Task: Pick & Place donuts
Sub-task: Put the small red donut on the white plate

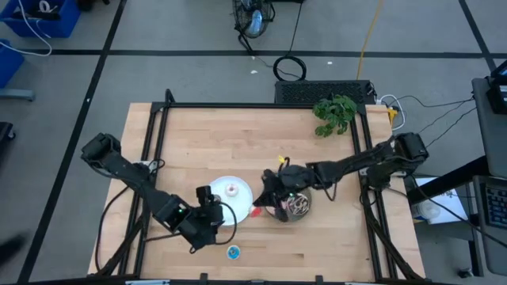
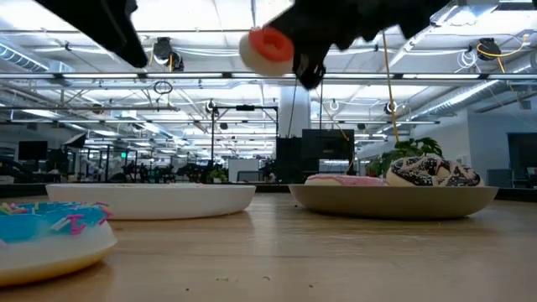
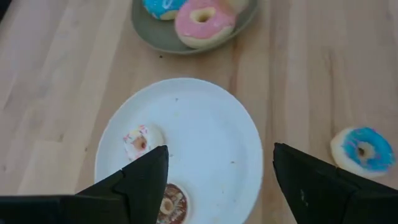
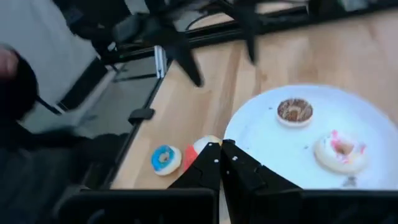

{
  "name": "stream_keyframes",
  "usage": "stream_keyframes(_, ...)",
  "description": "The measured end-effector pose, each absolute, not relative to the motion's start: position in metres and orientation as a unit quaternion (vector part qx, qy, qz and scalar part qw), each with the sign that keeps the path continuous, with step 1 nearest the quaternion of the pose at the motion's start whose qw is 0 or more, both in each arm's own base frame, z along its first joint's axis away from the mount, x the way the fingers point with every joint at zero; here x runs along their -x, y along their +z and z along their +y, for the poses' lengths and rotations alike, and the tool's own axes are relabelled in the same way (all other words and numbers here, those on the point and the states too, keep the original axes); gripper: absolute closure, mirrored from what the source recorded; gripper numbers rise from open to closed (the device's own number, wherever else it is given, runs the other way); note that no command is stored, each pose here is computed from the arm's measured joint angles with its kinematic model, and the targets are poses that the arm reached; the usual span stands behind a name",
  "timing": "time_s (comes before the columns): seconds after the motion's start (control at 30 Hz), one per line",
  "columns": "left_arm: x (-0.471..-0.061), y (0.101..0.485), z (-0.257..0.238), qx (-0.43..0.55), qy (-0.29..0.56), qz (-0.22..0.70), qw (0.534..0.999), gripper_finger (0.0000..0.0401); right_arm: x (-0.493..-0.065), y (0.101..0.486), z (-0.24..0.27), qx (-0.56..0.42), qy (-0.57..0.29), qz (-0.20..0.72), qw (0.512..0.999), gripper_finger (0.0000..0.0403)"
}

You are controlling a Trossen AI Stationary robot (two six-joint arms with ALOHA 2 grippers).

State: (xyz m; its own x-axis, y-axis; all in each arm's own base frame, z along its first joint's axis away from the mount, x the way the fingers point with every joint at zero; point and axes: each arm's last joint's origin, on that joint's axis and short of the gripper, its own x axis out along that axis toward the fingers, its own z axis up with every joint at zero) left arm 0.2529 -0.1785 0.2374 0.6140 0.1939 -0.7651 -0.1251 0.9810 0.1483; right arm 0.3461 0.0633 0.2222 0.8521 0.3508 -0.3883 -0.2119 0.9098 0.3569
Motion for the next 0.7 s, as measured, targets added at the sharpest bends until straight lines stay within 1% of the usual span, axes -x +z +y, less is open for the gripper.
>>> stream_keyframes(0.1,-0.251,0.236,-0.182,-0.050,0.088,0.429,0.898,0.0115,-0.355,0.208,0.049,-0.199,0.139,0.246,0.938,0.0403)
stream_keyframes(0.27,-0.247,0.236,-0.186,-0.069,0.083,0.424,0.899,0.0120,-0.369,0.187,0.032,-0.281,0.157,0.253,0.912,0.0403)
stream_keyframes(0.4,-0.245,0.236,-0.189,-0.074,0.077,0.424,0.899,0.0127,-0.384,0.182,0.023,-0.302,0.148,0.261,0.905,0.0403)
stream_keyframes(0.53,-0.243,0.236,-0.191,-0.080,0.076,0.422,0.900,0.0124,-0.404,0.181,0.020,-0.328,0.142,0.258,0.897,0.0403)
stream_keyframes(0.7,-0.240,0.236,-0.195,-0.100,0.062,0.424,0.898,0.0127,-0.417,0.167,0.018,-0.341,0.121,0.311,0.879,0.0403)
